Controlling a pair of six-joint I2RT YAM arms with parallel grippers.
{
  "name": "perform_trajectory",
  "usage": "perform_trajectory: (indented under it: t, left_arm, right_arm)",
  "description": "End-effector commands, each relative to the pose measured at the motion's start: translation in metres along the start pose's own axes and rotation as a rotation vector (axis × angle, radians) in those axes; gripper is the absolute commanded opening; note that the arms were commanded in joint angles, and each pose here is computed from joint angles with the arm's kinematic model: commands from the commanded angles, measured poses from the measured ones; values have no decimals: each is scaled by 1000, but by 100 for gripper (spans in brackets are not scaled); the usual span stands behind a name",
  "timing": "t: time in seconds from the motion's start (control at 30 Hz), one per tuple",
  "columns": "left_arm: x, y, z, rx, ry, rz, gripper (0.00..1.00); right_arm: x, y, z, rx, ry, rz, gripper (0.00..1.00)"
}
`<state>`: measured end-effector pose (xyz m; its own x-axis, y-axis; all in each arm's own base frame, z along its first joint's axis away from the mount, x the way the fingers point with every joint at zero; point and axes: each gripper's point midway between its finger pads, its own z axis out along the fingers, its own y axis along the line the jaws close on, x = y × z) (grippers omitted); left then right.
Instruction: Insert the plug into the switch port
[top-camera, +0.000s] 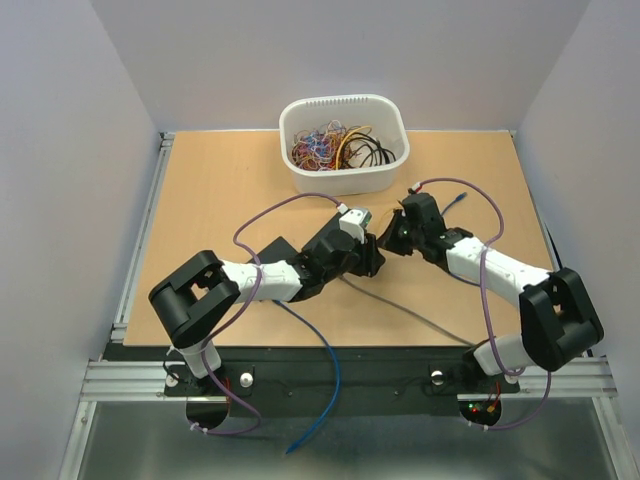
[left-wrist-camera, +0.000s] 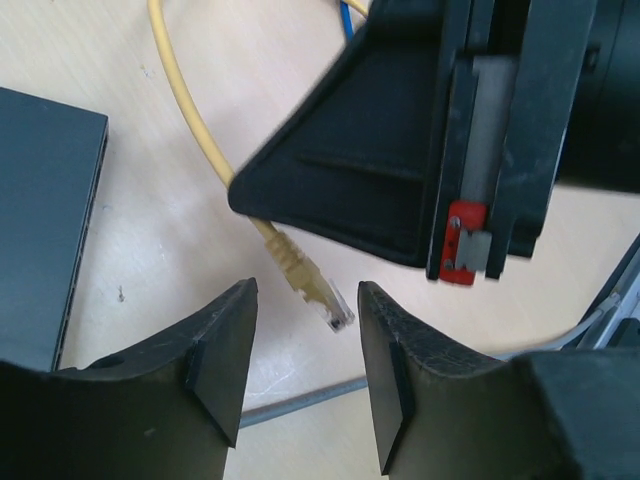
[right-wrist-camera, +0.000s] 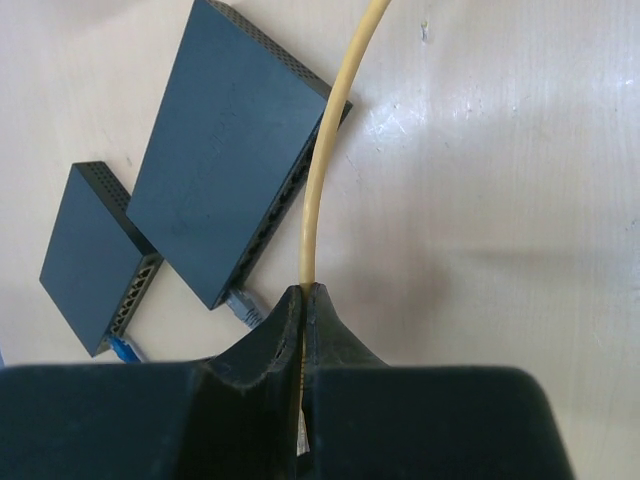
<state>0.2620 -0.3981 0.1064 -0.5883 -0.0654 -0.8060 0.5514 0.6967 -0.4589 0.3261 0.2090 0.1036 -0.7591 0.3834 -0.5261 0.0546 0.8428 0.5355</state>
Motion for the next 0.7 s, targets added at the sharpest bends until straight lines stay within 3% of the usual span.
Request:
perform_trajectory:
  t: [0.0, 0.2, 0.5, 0.67]
  left_arm:
    - [-38, -18, -1, 33, -118, -15, 54]
    - [-36, -22, 3, 54, -103, -16, 43]
    - [-31, -32, 1, 107, -81, -18, 54]
    - [-28, -31, 3, 103, -74, -27, 48]
  right_arm:
    - [-3, 11, -10, -59, -25, 7, 0]
    - [-5, 13, -18, -73, -43, 15, 0]
    - [-9, 18, -18, -86, -53, 29, 0]
    - [-10, 20, -21, -94, -57, 30, 1]
